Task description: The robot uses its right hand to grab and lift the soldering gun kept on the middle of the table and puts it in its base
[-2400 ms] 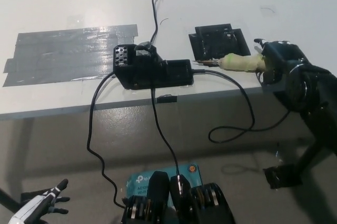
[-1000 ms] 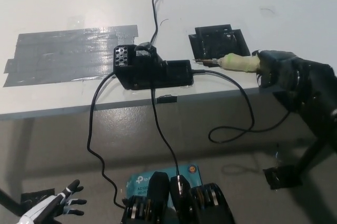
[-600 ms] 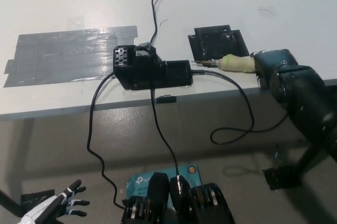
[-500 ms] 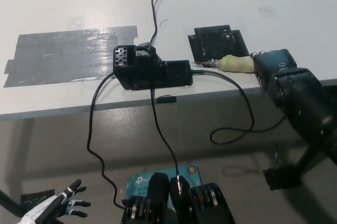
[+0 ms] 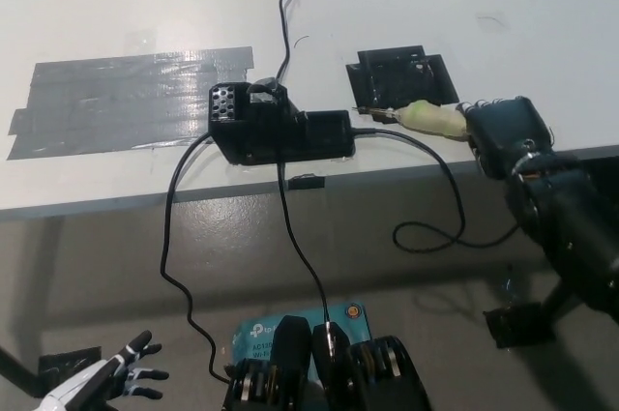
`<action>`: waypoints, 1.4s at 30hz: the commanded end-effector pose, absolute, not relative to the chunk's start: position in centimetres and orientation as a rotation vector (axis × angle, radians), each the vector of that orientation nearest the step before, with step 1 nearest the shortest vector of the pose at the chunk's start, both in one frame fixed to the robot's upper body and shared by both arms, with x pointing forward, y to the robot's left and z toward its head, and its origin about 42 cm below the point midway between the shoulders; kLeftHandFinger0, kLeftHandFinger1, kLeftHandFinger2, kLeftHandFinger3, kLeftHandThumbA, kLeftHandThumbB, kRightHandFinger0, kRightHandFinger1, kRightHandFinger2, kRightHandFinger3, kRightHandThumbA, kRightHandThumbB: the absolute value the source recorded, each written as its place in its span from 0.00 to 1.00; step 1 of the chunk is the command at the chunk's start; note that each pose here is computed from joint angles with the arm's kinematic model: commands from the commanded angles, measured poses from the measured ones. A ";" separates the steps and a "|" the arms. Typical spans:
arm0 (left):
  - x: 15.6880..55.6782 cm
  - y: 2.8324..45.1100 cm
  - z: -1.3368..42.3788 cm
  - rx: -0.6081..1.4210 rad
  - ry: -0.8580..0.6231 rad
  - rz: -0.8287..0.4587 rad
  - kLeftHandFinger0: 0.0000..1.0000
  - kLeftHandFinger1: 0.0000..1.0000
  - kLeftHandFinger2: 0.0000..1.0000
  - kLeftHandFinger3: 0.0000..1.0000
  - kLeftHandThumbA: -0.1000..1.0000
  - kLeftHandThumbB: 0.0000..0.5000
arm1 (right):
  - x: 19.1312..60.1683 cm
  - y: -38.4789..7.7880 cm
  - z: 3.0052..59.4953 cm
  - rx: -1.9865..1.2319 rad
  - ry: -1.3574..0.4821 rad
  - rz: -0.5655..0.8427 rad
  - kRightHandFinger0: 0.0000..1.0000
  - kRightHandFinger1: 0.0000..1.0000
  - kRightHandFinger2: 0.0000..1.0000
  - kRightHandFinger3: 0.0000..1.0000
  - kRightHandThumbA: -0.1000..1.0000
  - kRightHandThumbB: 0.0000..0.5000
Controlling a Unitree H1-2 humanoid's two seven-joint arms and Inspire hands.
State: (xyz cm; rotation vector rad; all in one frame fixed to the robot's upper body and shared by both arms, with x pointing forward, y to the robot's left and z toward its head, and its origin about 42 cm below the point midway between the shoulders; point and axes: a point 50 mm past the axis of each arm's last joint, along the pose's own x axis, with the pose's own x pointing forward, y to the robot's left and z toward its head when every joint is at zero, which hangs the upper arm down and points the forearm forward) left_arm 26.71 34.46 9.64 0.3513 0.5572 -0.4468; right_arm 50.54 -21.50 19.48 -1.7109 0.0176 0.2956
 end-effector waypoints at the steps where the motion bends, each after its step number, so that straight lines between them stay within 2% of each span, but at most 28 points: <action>1: 26.5 35.6 10.7 0.369 0.560 -0.454 1.00 0.80 0.86 1.00 1.00 0.61 | 49.3 -21.0 17.5 -1.593 -0.070 0.439 0.03 0.44 0.76 0.11 0.00 0.00; 4: 26.5 35.7 10.5 0.366 0.567 -0.454 1.00 0.79 0.85 1.00 1.00 0.65 | 49.2 -21.1 17.8 -1.584 -0.086 0.448 0.03 0.43 0.75 0.23 0.00 0.03; 5: 26.5 35.7 10.5 0.357 0.567 -0.454 1.00 0.79 0.85 1.00 1.00 0.71 | 49.2 -21.2 17.9 -1.572 -0.092 0.446 0.03 0.44 0.76 0.28 0.00 0.00; 9: 26.4 35.7 10.3 0.363 0.573 -0.449 1.00 0.78 0.84 1.00 1.00 0.79 | 49.0 -21.4 18.1 -1.553 -0.101 0.427 0.03 0.44 0.76 0.30 0.00 0.00; 11: 26.4 35.6 10.3 0.366 0.571 -0.453 1.00 0.82 0.85 1.00 1.00 0.84 | 49.0 -21.8 18.5 -1.529 -0.112 0.413 0.02 0.43 0.74 0.28 0.00 0.00; 14: 26.4 35.7 10.4 0.366 0.568 -0.453 1.00 0.80 0.85 1.00 1.00 0.83 | 49.3 -22.2 19.3 -1.506 -0.105 0.379 0.05 0.44 0.72 0.42 0.00 0.00; 15: 26.4 35.7 10.4 0.366 0.568 -0.453 1.00 0.81 0.85 1.00 1.00 0.84 | 49.3 -22.2 19.3 -1.506 -0.105 0.379 0.04 0.43 0.71 0.42 0.00 0.00; 16: 26.5 35.8 10.5 0.369 0.569 -0.449 1.00 0.80 0.83 1.00 1.00 0.85 | 49.5 -22.4 19.9 -1.509 -0.117 0.355 0.06 0.41 0.69 0.85 0.00 0.01; 18: 26.5 35.8 10.4 0.372 0.572 -0.451 1.00 0.78 0.84 1.00 1.00 0.86 | 49.7 -22.7 20.8 -1.503 -0.149 0.326 0.00 0.26 0.48 0.78 0.00 0.00; 19: 26.6 35.8 10.5 0.369 0.570 -0.449 1.00 0.79 0.85 1.00 1.00 0.88 | 49.8 -22.6 21.2 -1.500 -0.150 0.320 0.00 0.22 0.44 0.69 0.00 0.06; 20: 26.6 35.9 10.4 0.359 0.571 -0.453 1.00 0.83 0.89 1.00 1.00 0.89 | 49.9 -22.7 21.9 -1.490 -0.164 0.306 0.00 0.20 0.43 0.56 0.00 0.11; 21: 26.6 35.8 10.5 0.366 0.568 -0.450 1.00 0.82 0.88 1.00 1.00 0.89 | 50.0 -22.8 22.5 -1.486 -0.177 0.273 0.00 0.18 0.44 0.38 0.00 0.13; 22: 26.5 35.8 10.5 0.368 0.567 -0.448 1.00 0.82 0.88 1.00 1.00 0.89 | 50.1 -22.9 23.0 -1.480 -0.182 0.253 0.00 0.20 0.52 0.29 0.00 0.05; 23: 26.5 35.8 10.5 0.364 0.567 -0.448 1.00 0.82 0.88 1.00 1.00 0.88 | 50.2 -23.0 23.4 -1.473 -0.189 0.233 0.00 0.21 0.54 0.29 0.00 0.05; 24: 26.5 35.8 10.4 0.362 0.569 -0.447 1.00 0.83 0.87 1.00 1.00 0.89 | 50.4 -23.3 23.8 -1.458 -0.205 0.206 0.00 0.20 0.53 0.21 0.00 0.01; 26: 26.3 35.7 10.3 0.368 0.573 -0.446 1.00 0.82 0.87 1.00 1.00 0.90 | 50.4 -23.5 24.2 -1.434 -0.213 0.186 0.00 0.22 0.57 0.13 0.00 0.00; 27: 26.2 35.7 10.2 0.357 0.573 -0.443 1.00 0.83 0.88 1.00 1.00 0.92 | 50.5 -23.6 24.6 -1.451 -0.206 0.176 0.00 0.27 0.65 0.23 0.00 0.00; 28: 26.2 35.8 10.1 0.360 0.578 -0.443 1.00 0.85 0.89 1.00 1.00 0.95 | 50.6 -23.7 25.0 -1.446 -0.224 0.162 0.00 0.28 0.67 0.26 0.00 0.00; 29: 26.1 35.7 10.2 0.356 0.575 -0.445 1.00 0.88 0.93 1.00 1.00 0.93 | 50.7 -23.8 25.3 -1.437 -0.231 0.152 0.00 0.31 0.70 0.40 0.00 0.01; 31: 25.9 35.7 10.2 0.354 0.572 -0.441 1.00 0.87 0.92 1.00 1.00 0.91 | 50.9 -24.0 26.1 -1.429 -0.248 0.141 0.00 0.34 0.75 0.68 0.00 0.02; 32: 25.9 35.7 10.2 0.352 0.572 -0.440 1.00 0.87 0.92 1.00 1.00 0.91 | 50.9 -24.0 26.3 -1.428 -0.251 0.139 0.00 0.32 0.73 0.68 0.00 0.00; 33: 25.9 35.8 10.2 0.350 0.572 -0.440 1.00 0.88 0.92 1.00 1.00 0.92 | 50.9 -24.1 26.7 -1.416 -0.261 0.138 0.00 0.34 0.75 0.63 0.00 0.00; 34: 25.9 35.8 10.2 0.342 0.574 -0.442 1.00 0.88 0.92 1.00 1.00 0.94 | 50.9 -24.1 27.6 -1.404 -0.317 0.132 0.00 0.31 0.70 0.56 0.00 0.00; 35: 26.0 36.0 10.3 0.344 0.574 -0.440 1.00 0.88 0.92 1.00 1.00 0.94 | 50.9 -24.0 28.0 -1.401 -0.340 0.130 0.00 0.30 0.68 0.54 0.00 0.00; 39: 25.9 36.0 10.2 0.344 0.578 -0.445 1.00 0.88 0.94 1.00 1.00 0.93 | 50.9 -23.9 28.8 -1.405 -0.358 0.136 0.00 0.31 0.67 0.55 0.00 0.00; 40: 25.9 36.0 10.1 0.344 0.581 -0.445 1.00 0.90 0.97 1.00 1.00 0.94 | 50.8 -23.8 29.3 -1.400 -0.375 0.135 0.00 0.30 0.66 0.55 0.00 0.02; 41: 25.9 36.0 10.1 0.344 0.581 -0.445 1.00 0.90 0.98 1.00 1.00 0.94 | 50.8 -23.8 29.3 -1.399 -0.378 0.135 0.00 0.30 0.66 0.55 0.00 0.02; 42: 26.0 36.0 10.1 0.350 0.583 -0.446 1.00 0.88 0.96 1.00 1.00 0.99 | 50.7 -23.5 30.0 -1.403 -0.377 0.140 0.00 0.32 0.68 0.57 0.00 0.02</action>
